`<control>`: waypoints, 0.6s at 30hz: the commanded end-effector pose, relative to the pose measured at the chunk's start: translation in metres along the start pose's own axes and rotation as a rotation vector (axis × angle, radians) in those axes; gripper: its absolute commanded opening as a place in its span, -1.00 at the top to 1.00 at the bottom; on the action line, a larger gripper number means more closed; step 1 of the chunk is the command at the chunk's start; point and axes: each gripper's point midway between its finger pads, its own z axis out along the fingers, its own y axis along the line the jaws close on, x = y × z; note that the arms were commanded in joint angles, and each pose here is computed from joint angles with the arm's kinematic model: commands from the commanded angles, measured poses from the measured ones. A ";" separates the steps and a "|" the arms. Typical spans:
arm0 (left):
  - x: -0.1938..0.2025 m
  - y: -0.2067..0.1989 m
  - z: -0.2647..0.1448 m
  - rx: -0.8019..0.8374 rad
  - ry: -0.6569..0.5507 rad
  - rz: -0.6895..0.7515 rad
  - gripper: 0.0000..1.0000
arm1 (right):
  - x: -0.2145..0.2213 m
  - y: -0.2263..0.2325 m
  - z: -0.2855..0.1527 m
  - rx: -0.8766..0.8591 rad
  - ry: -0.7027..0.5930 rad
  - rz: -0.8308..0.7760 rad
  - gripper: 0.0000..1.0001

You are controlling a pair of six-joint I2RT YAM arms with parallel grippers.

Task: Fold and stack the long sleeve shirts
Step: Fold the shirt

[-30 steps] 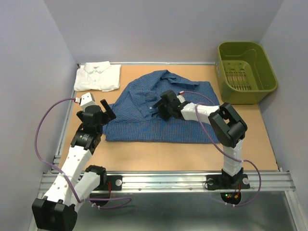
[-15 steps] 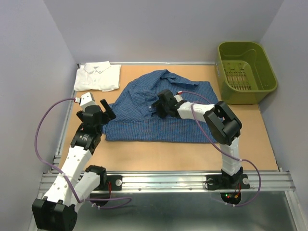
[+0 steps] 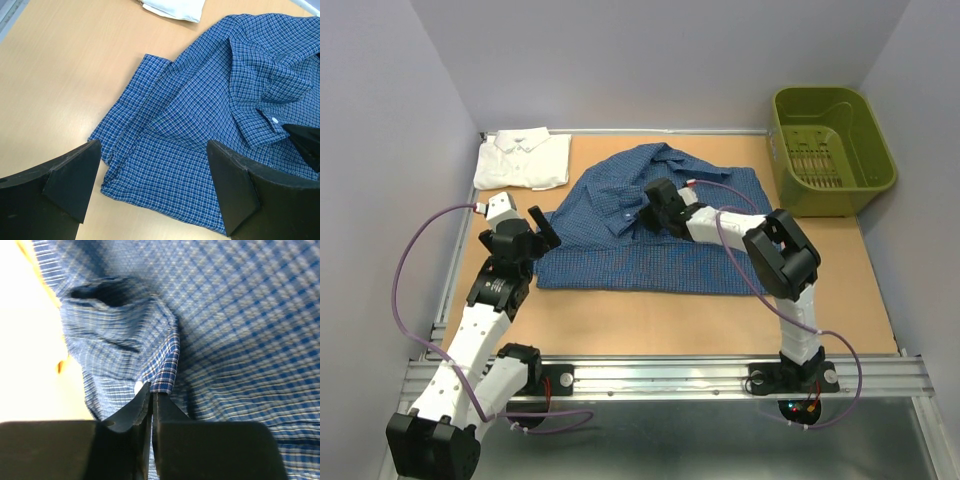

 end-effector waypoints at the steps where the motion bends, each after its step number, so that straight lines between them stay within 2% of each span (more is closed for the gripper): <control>1: -0.011 -0.002 -0.001 0.013 -0.050 -0.016 -0.97 | -0.017 0.080 -0.037 -0.188 -0.050 -0.006 0.98; 4: -0.010 -0.002 -0.001 0.013 -0.046 -0.014 -0.97 | -0.016 0.091 -0.048 -0.221 -0.026 -0.033 0.99; 10: -0.008 -0.001 0.000 0.005 -0.038 -0.017 -0.97 | -0.011 0.109 -0.083 -0.306 0.031 -0.187 0.99; 18: -0.007 -0.002 -0.001 0.012 -0.034 -0.023 -0.97 | -0.001 0.116 -0.157 -0.445 0.147 -0.443 0.99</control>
